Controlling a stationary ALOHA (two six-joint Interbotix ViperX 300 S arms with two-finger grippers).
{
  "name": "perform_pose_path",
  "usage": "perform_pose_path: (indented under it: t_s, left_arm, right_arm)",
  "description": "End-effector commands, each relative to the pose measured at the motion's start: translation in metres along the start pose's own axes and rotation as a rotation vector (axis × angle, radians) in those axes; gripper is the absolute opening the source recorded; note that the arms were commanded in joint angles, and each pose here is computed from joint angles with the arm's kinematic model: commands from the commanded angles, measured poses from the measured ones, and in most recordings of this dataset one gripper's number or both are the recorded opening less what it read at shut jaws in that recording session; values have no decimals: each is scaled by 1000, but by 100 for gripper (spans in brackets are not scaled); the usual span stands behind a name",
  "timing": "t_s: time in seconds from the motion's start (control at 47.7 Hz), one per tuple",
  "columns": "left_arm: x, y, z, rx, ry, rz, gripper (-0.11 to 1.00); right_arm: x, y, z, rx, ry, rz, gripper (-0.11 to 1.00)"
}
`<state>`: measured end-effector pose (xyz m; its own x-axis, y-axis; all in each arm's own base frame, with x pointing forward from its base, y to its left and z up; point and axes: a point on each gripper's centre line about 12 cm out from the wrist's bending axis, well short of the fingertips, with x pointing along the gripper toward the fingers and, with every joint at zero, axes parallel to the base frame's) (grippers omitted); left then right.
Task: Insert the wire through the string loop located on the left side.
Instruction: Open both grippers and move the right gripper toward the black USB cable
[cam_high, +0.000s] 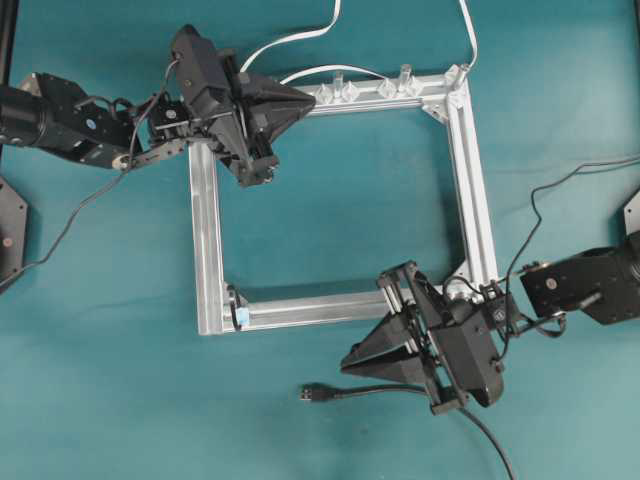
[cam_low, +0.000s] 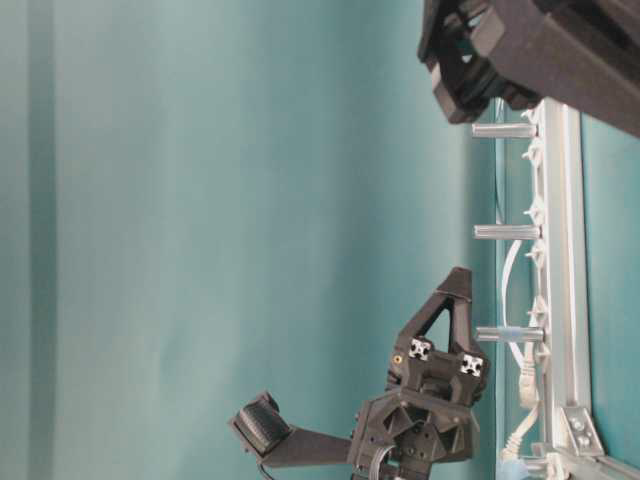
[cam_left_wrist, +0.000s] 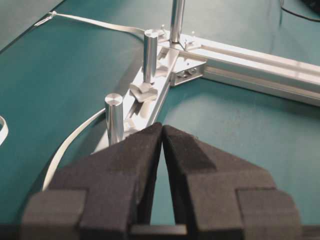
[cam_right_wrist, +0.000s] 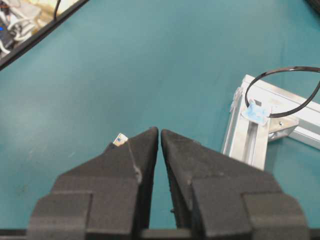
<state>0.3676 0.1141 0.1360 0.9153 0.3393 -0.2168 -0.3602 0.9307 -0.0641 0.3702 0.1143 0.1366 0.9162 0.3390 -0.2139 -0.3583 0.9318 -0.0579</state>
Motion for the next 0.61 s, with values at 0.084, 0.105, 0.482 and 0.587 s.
perform_pose_path:
  t_s: [0.084,0.105,0.482,0.587]
  left_arm:
    - [-4,-12,15,2,90,-46,4]
    - [-5,-14,17,6,105,-52,1]
    - [-29,-24,21,19,158,-83,0]
    - [-29,-25,20,20,161,-84,0]
  right_arm:
    - [-1,-5,2,1,1,-15,8]
    - [-1,-5,3,2,1,-16,4]
    - [0,-7,11,-22,24,-18,0]
    - [2,-7,12,-22,41,-20,0]
